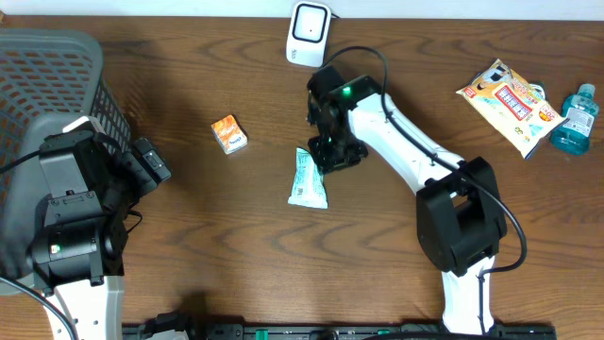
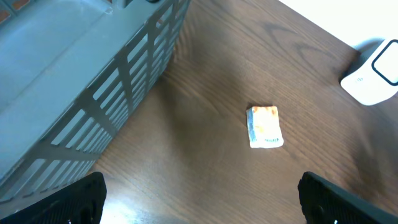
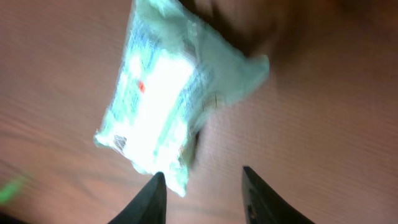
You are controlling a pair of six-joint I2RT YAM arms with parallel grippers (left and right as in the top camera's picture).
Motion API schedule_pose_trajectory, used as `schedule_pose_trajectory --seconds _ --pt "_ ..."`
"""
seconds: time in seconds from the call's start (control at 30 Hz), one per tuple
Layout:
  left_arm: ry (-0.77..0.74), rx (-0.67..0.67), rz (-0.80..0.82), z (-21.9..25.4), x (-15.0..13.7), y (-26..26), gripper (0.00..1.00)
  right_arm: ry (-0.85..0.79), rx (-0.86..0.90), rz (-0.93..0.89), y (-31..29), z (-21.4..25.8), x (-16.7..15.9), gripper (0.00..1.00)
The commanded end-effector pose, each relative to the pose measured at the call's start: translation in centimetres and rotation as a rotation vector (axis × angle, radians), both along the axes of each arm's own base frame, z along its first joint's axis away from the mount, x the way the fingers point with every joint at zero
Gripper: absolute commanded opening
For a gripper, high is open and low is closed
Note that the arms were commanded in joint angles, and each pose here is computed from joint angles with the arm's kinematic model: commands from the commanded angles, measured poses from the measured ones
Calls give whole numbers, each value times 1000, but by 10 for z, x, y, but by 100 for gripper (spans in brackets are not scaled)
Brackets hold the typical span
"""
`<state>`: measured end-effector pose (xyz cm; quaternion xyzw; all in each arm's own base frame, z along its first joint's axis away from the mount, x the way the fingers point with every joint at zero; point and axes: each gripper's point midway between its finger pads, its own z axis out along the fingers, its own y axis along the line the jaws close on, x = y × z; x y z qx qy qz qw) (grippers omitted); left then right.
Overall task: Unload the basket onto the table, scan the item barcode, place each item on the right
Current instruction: 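Raise the mint-green packet up to the white scanner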
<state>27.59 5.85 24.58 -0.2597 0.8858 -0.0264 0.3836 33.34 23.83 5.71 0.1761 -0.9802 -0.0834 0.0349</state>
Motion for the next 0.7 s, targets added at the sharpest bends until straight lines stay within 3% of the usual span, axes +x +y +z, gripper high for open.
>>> schedule_pose_trajectory --seconds 0.0,0.17,0.27,0.4,0.67 --pt "-3 3 21 2 0 4 98 -28 -76 45 -9 -3 0 35" --pt "-3 3 21 2 0 4 98 -20 -16 39 2 -12 -1 78" --pt "-3 3 21 2 0 4 98 -24 30 38 9 -20 0 91" --pt "-3 3 21 2 0 4 98 -19 53 -7 2 -28 5 97" --pt "-3 3 21 2 0 4 98 46 305 -65 12 -37 10 96"
